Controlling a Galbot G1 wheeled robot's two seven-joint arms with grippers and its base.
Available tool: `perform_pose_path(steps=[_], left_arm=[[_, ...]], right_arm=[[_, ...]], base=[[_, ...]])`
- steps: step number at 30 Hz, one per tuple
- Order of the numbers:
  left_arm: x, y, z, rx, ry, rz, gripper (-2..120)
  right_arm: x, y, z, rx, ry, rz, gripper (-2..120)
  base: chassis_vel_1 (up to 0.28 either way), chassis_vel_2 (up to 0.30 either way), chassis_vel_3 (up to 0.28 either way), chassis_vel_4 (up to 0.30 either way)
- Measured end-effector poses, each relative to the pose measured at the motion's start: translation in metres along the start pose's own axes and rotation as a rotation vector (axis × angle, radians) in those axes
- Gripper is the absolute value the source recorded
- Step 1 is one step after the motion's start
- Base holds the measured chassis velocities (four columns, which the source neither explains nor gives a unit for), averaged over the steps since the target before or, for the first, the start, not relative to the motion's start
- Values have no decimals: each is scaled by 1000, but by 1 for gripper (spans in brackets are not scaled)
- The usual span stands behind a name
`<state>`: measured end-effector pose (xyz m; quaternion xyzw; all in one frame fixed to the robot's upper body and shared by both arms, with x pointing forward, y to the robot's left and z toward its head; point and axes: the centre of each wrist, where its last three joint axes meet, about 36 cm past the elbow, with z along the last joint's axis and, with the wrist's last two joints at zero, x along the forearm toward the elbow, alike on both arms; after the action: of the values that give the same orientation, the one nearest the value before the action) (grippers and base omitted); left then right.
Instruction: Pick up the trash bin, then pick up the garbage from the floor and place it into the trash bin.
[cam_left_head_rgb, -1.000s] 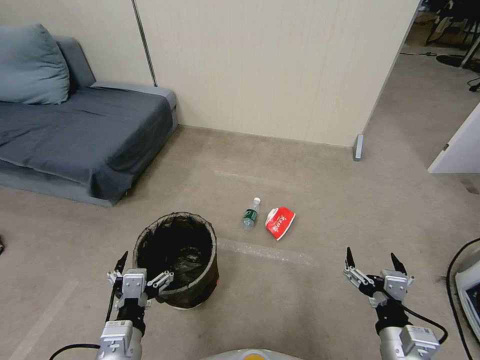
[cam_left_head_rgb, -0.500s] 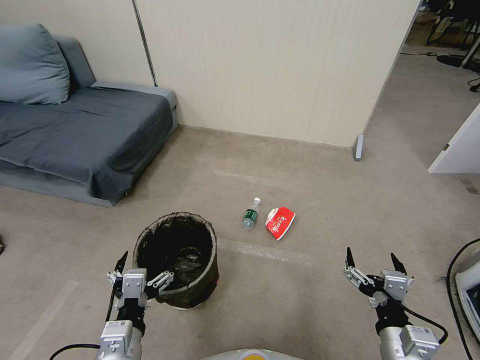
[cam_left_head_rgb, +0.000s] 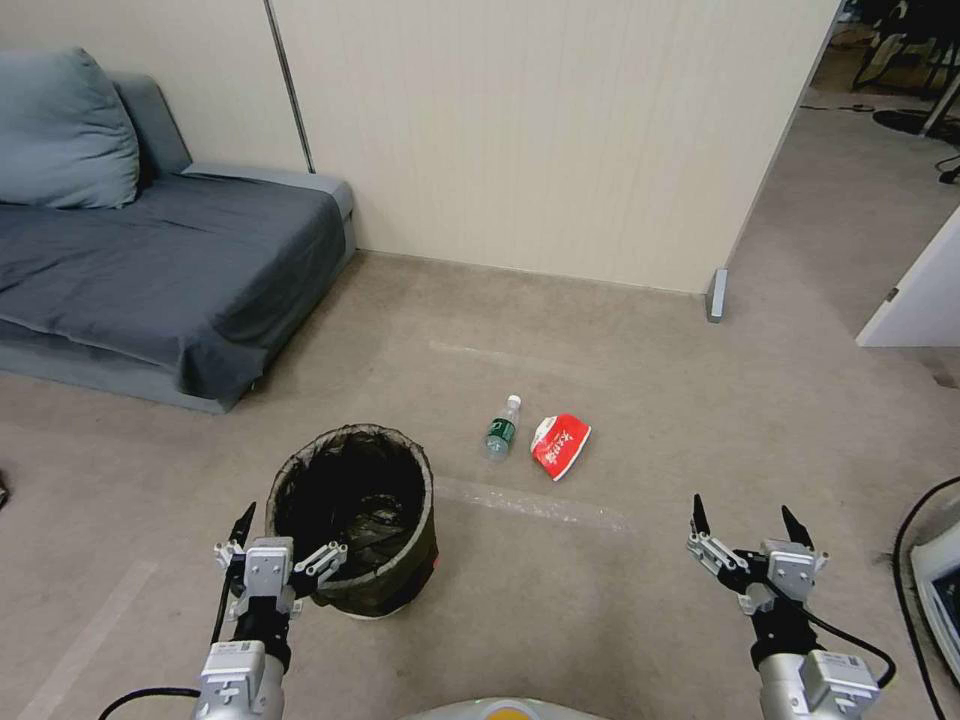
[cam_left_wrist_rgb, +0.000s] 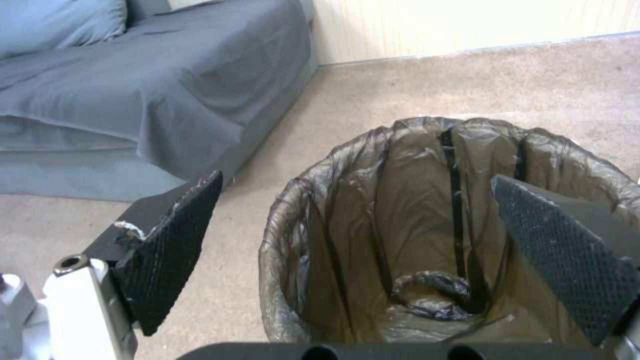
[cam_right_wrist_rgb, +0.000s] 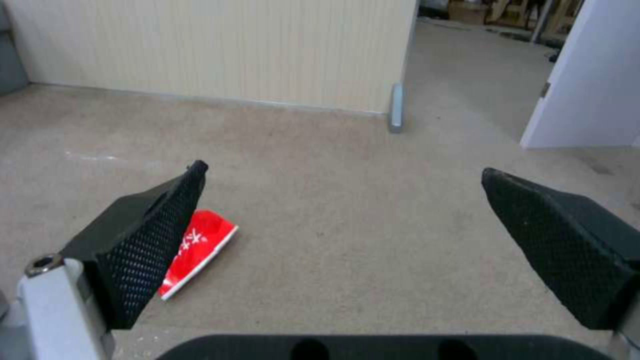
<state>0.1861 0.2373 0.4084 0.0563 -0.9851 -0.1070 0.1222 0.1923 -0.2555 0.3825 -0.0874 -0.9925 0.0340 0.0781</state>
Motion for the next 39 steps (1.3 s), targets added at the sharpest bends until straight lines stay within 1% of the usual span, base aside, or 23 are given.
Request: perform_pose_path(steps=[20, 23, 25, 27, 28, 31, 32, 33, 38, 39], left_arm=[[0, 0, 0, 0, 0, 0, 100], [-1, 0, 0, 1, 0, -1, 100], [-8, 2, -5, 14, 7, -18, 100], [-22, 7, -18, 40, 14, -51, 100], [-22, 7, -18, 40, 14, -51, 100], [-43, 16, -40, 82, 24, -99, 100], [-43, 16, -40, 82, 24, -99, 100], [-47, 17, -44, 87, 12, -102, 100], [-50, 19, -51, 87, 53, -102, 100], [-51, 19, -52, 89, 46, -104, 100]], right_arm=[[0, 0, 0, 0, 0, 0, 100], [0, -6, -3, 7, -17, 14, 100], [0, -7, -5, 3, -27, 21, 100], [0, -7, -6, -10, -29, 24, 100], [0, -7, -6, -10, -29, 24, 100], [0, -8, -7, -12, -28, 27, 100], [0, -8, -7, -12, -28, 27, 100], [0, -8, -6, -11, -27, 27, 100], [0, -9, -6, -11, -27, 28, 100], [0, -8, -6, -11, -26, 28, 100]], base=[[0, 0, 0, 0], [0, 0, 0, 0], [0, 0, 0, 0], [0, 0, 0, 0], [0, 0, 0, 0], [0, 0, 0, 0], [0, 0, 0, 0], [0, 0, 0, 0], [0, 0, 0, 0], [0, 0, 0, 0]])
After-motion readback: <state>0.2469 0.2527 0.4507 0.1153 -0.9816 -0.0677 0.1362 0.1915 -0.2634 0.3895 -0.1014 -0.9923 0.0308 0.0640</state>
